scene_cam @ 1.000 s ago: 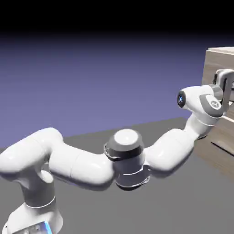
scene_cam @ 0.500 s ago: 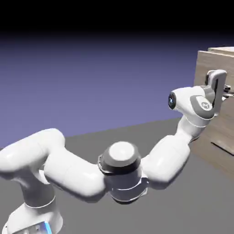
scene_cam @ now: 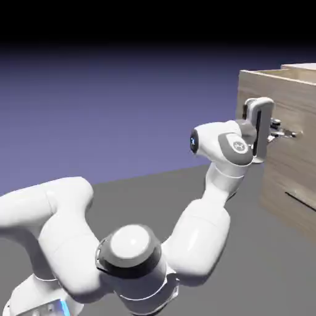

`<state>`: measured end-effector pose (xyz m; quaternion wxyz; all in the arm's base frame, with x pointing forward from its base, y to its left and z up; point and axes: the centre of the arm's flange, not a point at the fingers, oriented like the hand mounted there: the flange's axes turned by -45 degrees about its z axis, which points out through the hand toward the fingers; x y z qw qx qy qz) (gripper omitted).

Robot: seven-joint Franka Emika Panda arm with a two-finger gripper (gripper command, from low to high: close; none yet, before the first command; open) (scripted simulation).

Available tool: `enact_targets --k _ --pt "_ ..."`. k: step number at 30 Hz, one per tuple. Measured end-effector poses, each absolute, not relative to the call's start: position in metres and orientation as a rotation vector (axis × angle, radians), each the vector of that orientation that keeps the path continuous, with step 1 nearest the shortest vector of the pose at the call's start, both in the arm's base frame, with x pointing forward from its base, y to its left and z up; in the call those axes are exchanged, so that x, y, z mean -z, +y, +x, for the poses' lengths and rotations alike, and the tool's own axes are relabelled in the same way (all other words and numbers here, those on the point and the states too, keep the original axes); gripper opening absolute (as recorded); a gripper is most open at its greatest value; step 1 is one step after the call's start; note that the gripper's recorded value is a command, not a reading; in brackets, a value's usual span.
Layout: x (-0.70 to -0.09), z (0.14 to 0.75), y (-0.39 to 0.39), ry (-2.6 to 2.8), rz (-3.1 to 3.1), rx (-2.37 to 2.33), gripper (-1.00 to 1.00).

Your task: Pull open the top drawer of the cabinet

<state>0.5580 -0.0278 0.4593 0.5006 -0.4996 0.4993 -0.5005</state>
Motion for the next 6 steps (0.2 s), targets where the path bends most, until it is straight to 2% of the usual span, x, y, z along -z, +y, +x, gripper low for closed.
enact_targets --k 3,4,6 --pt "-0.459 0.526 -0.028 1.207 -1.208 1.210 -1.00" --pt "-0.459 0.522 -0.028 1.207 -1.208 1.210 1.00" --pt "-0.459 0.522 -0.028 1.209 -1.210 1.209 1.00"
